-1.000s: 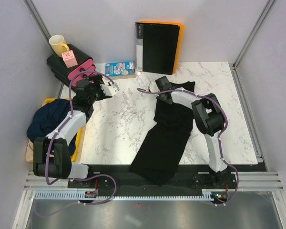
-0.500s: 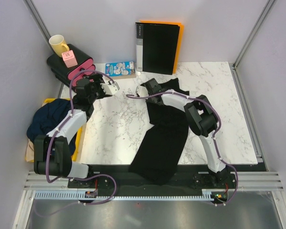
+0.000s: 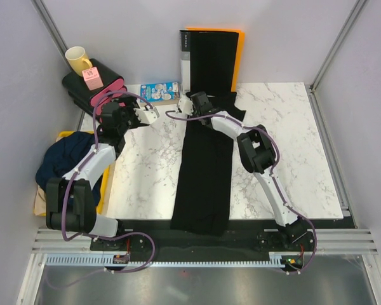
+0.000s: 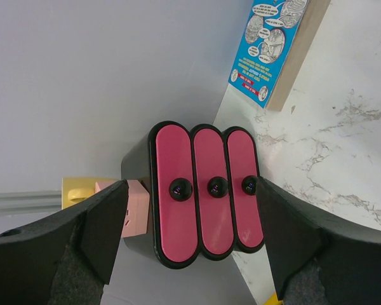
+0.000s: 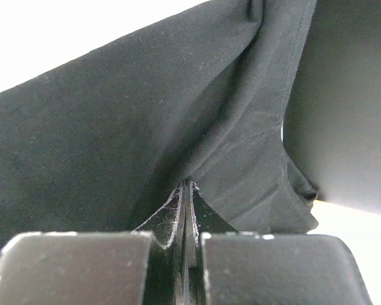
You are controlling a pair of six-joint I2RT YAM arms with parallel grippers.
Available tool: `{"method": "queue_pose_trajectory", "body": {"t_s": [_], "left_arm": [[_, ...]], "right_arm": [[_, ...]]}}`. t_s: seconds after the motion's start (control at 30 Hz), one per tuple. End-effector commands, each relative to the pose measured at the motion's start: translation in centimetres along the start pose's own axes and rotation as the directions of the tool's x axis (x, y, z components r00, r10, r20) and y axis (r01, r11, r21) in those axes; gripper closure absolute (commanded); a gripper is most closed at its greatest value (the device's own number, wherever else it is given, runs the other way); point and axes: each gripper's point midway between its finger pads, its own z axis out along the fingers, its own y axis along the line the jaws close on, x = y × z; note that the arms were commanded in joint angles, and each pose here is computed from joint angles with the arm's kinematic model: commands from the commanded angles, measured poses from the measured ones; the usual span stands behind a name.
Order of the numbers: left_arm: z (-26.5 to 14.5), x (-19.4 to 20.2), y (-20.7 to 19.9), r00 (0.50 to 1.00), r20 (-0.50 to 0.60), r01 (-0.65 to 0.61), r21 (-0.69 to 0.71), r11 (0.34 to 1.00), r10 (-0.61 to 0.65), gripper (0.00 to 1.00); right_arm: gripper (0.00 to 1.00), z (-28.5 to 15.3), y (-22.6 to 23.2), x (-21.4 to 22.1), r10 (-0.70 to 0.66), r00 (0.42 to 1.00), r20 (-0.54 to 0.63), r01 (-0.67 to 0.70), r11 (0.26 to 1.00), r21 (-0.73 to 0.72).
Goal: Fold and stack the t-shirts
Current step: Fold the tshirt
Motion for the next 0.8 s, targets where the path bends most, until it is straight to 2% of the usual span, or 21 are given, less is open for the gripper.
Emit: {"method": "queue_pose_trajectory", "body": {"t_s": [0.0, 0.1, 0.2, 0.23, 0.3, 0.33, 0.4, 0.43, 0.57, 0.67, 0.7, 0.77], "left_arm": [[0.0, -1.0, 2.6, 0.999, 0.023, -0.043, -0.069, 0.997, 0.045, 0.12], [0.0, -1.1, 2.7, 0.999, 0.027, -0.044, -0.071, 0.997, 0.046, 0.12], [0.0, -1.2, 2.4, 0.999, 0.03, -0.044, -0.065, 0.997, 0.046, 0.12], [-0.1, -1.2, 2.3, 0.999, 0.031, -0.041, -0.065, 0.997, 0.043, 0.12], [-0.2, -1.3, 2.1, 0.999, 0.034, -0.039, -0.061, 0.997, 0.041, 0.12], [-0.3, -1.3, 2.0, 0.999, 0.034, -0.036, -0.061, 0.998, 0.038, 0.12], [-0.4, -1.3, 2.0, 0.999, 0.035, -0.036, -0.06, 0.998, 0.038, 0.12], [-0.4, -1.2, 1.8, 0.999, 0.035, -0.031, -0.057, 0.998, 0.033, 0.12], [-0.6, -1.4, 1.8, 0.999, 0.04, -0.023, -0.058, 0.998, 0.025, 0.12], [-0.7, -1.8, 2.0, 0.998, 0.048, -0.025, -0.063, 0.998, 0.028, 0.12], [-0.9, -1.9, 2.0, 0.998, 0.05, -0.026, -0.063, 0.998, 0.029, 0.12], [-1.1, -2.3, 1.8, 0.996, 0.07, -0.044, -0.051, 0.998, 0.048, 0.12]], "right_arm": [[1.0, 2.3, -2.1, 0.1, 0.009, 1.0, 0.022, -0.011, 0.996, 0.084], [1.0, 2.6, -3.2, 0.3, 0.015, 1.0, 0.018, -0.017, 0.992, 0.128], [1.0, 1.1, -4.3, -0.5, 0.046, 0.998, 0.052, -0.054, 0.986, 0.157], [1.0, -0.7, -6.1, -1.6, 0.079, 0.993, 0.087, -0.094, 0.977, 0.19], [0.98, -2.1, -5.5, -1.7, 0.084, 0.993, 0.088, -0.099, 0.979, 0.176], [0.96, -4.6, -7.4, -2.9, 0.1, 0.988, 0.12, -0.124, 0.97, 0.208], [0.91, -6.3, -6.9, -3.0, 0.117, 0.985, 0.128, -0.14, 0.973, 0.186], [0.91, -8.9, -8.1, -4.2, 0.119, 0.98, 0.159, -0.15, 0.968, 0.2], [0.87, -12.9, -7.9, -4.3, 0.146, 0.973, 0.178, -0.173, 0.973, 0.149], [0.87, -14.6, -5.5, -3.7, 0.156, 0.972, 0.174, -0.164, 0.986, 0.031], [0.9, -15.1, -3.8, -2.7, 0.149, 0.98, 0.135, -0.145, 0.989, -0.04], [0.92, -16.5, -0.3, -3.1, 0.13, 0.978, 0.161, -0.093, 0.971, -0.22]]}}
